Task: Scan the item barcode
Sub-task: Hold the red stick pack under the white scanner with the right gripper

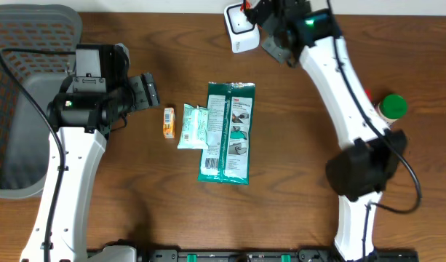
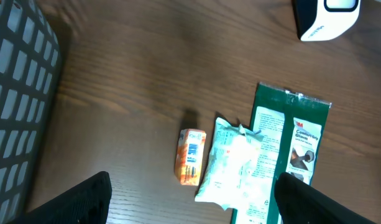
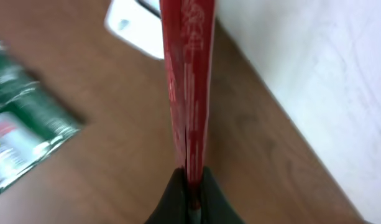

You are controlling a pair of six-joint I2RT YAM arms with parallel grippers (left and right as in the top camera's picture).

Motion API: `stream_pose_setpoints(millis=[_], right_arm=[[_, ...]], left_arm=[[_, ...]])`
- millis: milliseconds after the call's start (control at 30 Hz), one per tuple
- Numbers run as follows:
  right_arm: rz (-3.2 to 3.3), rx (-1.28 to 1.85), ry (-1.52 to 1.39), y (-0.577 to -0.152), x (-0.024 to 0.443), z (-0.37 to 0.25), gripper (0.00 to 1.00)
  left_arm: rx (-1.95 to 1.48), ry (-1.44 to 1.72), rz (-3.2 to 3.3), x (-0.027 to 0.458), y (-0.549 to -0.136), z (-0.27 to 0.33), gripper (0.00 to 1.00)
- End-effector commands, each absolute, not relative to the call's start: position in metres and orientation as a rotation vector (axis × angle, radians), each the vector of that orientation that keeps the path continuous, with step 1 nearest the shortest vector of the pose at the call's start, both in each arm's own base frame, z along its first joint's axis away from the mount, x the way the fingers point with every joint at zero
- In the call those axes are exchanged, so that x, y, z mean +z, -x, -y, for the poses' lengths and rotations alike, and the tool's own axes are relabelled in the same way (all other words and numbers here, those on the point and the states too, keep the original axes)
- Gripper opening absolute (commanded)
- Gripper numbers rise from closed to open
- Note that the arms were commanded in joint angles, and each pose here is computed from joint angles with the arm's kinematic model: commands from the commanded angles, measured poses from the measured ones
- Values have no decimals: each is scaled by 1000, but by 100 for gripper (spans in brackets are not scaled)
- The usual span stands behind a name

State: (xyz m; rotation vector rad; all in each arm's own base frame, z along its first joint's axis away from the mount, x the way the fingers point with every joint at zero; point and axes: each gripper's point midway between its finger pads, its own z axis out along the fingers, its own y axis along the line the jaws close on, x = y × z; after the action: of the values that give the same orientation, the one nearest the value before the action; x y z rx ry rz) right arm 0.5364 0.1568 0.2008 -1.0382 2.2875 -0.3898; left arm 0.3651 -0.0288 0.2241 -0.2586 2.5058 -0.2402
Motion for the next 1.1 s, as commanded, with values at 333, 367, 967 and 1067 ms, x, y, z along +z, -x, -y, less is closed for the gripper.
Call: stream_pose_setpoints(millis=[333,367,967,1067], right_arm=[[-2124,-637,932,-625,136,-160,1],[-2119,-669,920,-629,131,-158,1],[-2034,-1029,1158,-630,92,-164,1],[-2039,-1084,1144,-628,94,-160,1]], left_arm=[[-217,251,-2508,223,-365,26,84],[-217,251,-2508,223,-365,26,84],[-217,251,-2508,223,-365,26,84],[-217,252,-2508,223,-365,25,84]])
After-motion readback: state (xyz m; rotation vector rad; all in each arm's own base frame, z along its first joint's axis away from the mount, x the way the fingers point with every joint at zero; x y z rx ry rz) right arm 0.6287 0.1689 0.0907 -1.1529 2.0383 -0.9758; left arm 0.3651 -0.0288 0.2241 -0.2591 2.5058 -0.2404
